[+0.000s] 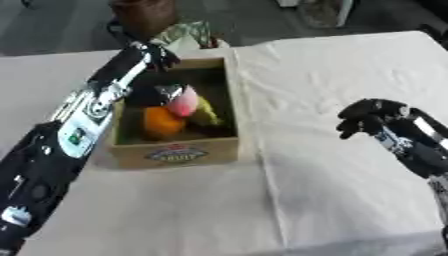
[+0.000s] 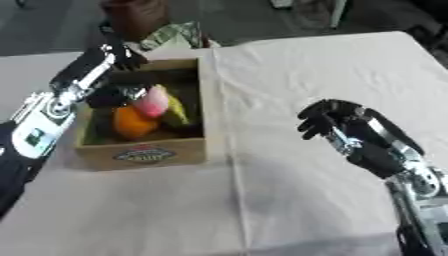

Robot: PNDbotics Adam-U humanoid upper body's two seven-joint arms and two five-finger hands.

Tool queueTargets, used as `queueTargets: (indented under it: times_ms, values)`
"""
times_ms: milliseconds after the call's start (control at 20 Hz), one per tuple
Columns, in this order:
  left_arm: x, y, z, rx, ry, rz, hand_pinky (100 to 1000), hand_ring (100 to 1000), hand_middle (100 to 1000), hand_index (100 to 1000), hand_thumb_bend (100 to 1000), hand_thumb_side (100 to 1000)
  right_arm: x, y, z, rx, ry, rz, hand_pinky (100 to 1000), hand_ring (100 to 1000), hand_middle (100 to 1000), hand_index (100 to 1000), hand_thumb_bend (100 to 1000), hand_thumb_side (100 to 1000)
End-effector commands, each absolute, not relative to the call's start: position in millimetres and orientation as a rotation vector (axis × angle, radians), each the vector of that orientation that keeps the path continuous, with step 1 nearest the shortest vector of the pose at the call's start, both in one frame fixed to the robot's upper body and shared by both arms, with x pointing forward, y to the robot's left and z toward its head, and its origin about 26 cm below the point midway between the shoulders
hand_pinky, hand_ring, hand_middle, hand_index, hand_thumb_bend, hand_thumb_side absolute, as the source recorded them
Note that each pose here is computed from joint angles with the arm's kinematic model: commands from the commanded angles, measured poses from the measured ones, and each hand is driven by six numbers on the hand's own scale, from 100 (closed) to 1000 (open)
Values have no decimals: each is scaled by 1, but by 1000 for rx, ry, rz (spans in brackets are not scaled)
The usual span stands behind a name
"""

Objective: Pick up objects on the table and place them in the box.

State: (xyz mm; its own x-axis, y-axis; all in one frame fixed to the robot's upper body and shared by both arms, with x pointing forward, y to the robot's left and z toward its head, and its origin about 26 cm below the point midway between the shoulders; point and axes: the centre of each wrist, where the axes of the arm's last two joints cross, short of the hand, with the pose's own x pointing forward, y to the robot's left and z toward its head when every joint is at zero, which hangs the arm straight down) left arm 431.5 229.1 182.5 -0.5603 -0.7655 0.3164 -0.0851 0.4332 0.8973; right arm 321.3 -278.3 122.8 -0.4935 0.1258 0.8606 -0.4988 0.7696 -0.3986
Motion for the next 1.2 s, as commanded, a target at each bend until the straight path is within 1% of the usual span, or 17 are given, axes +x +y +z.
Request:
queueTargets:
  times_ms: [50, 100, 150, 250, 350, 550, 650, 800, 850, 900, 950, 1200]
  values:
    - [422, 244, 212, 767, -2022, -1038, 673, 674, 653, 762, 295, 918, 322, -281, 129, 267, -1966, 782, 616, 662, 675, 714, 100, 521]
    - [418, 249, 213, 772, -2035, -997, 667, 665, 643, 757, 259, 899, 322, -281, 129, 268, -1967, 781, 617, 662, 675, 714, 100, 521]
    - [413, 254, 214, 776, -2047, -955, 654, 647, 624, 741, 190, 868, 322, -281, 129, 266, -1966, 780, 617, 662, 675, 714, 100, 520]
    - [403, 265, 212, 779, -2070, -862, 620, 614, 594, 715, 110, 838, 322, -285, 130, 249, -1966, 776, 617, 662, 675, 714, 100, 517]
    - [393, 276, 208, 783, -2078, -764, 609, 606, 586, 709, 103, 859, 322, -287, 132, 235, -1970, 773, 617, 662, 675, 714, 100, 517]
    - [378, 302, 188, 791, -2021, -546, 592, 594, 574, 700, 117, 902, 322, -290, 133, 220, -1976, 764, 617, 662, 675, 714, 100, 516]
    - [369, 310, 178, 780, -2001, -483, 592, 594, 574, 700, 117, 902, 322, -291, 132, 218, -1975, 760, 617, 662, 675, 714, 100, 516]
    - [362, 312, 176, 743, -2004, -440, 592, 594, 574, 700, 117, 902, 321, -291, 132, 219, -1974, 760, 617, 662, 675, 714, 100, 516]
    - [361, 312, 176, 729, -2005, -428, 585, 589, 569, 698, 119, 923, 321, -291, 132, 218, -1973, 760, 617, 662, 675, 714, 100, 516]
    - [361, 315, 170, 715, -1981, -396, 576, 580, 561, 692, 100, 930, 322, -291, 132, 218, -1977, 754, 616, 661, 675, 717, 100, 518]
    - [359, 318, 162, 694, -1951, -359, 576, 579, 560, 692, 100, 930, 322, -291, 132, 216, -1978, 746, 616, 661, 674, 717, 100, 517]
    - [333, 308, 136, 541, -1919, -257, 566, 558, 535, 683, 100, 931, 320, -293, 130, 210, -1970, 729, 614, 658, 672, 721, 100, 515]
